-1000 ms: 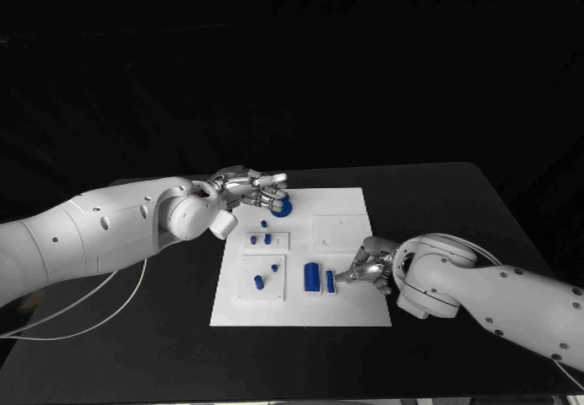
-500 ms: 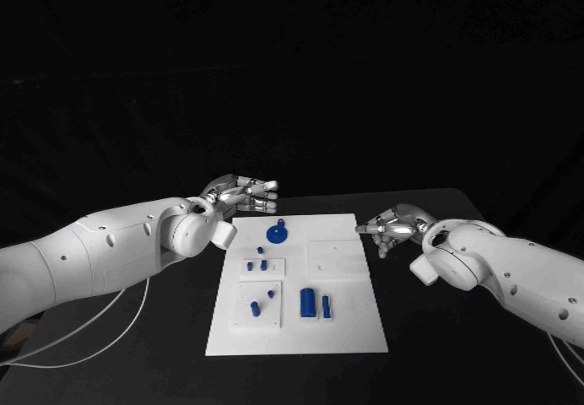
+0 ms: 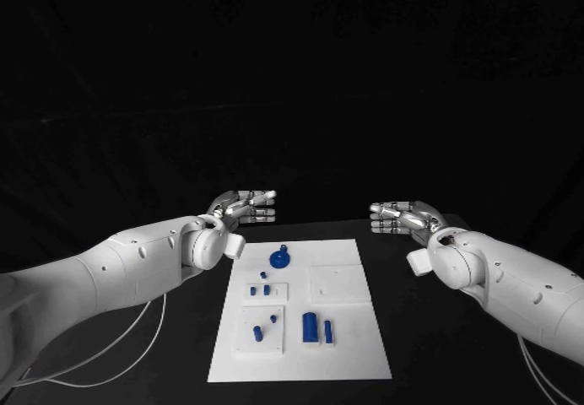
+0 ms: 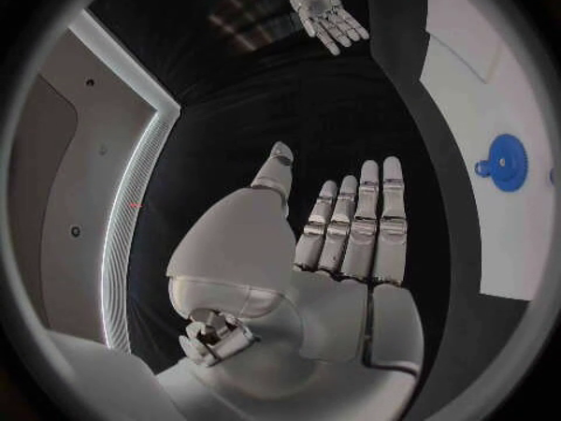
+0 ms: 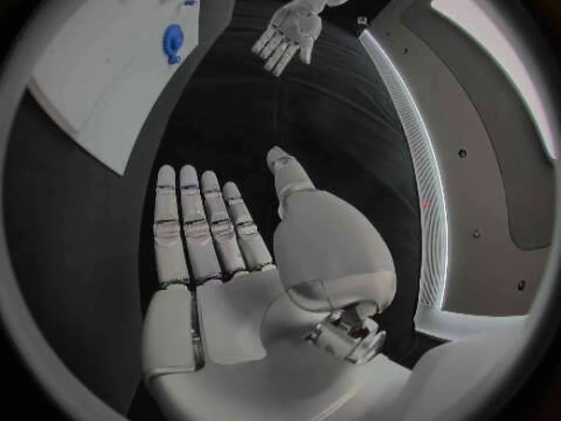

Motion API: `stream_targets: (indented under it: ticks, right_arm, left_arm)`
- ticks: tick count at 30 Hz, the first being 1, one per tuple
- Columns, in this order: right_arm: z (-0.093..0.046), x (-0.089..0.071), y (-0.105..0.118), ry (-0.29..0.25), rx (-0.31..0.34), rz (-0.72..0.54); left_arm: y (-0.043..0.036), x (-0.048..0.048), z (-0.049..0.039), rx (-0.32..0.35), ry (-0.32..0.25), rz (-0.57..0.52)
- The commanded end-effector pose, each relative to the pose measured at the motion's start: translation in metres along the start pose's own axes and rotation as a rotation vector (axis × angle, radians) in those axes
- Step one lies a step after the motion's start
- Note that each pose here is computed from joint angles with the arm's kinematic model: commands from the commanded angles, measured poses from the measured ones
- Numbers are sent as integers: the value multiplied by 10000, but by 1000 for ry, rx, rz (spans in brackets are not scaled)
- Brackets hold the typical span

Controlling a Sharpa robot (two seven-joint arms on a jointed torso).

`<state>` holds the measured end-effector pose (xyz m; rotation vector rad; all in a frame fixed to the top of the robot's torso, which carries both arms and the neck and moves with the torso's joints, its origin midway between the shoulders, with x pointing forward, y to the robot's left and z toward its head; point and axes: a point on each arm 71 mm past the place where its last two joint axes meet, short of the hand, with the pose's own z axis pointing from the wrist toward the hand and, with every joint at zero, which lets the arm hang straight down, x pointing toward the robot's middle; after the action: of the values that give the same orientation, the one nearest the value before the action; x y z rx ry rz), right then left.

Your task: Assemble the parts on the task board

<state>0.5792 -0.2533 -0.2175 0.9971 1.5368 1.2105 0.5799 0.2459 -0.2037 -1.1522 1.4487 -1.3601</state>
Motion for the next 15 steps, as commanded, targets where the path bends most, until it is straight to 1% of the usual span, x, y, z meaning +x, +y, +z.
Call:
stream_targets:
  ticks: [1,4,5,8,10,15]
  right_arm:
    - [17,-21,32,4,-94,85]
    - [27,-47,21,-10,-100,98]
    - [23,-51,-14,-22,-33,40]
    - [18,-39,-8,-24,-37,43]
    - [3,-12,6,-31,-47,48]
    - [-62,96,50,-54,-80,71]
  left_arm:
    - [24,-21,24,23,-33,-31]
    - [55,-35,33,23,-41,-32]
    - [64,-18,24,-3,-21,-8]
    - [74,-6,15,-2,-24,-9]
    - [96,21,-10,-1,-31,-10]
    - [170,127,-108,7,-57,-13]
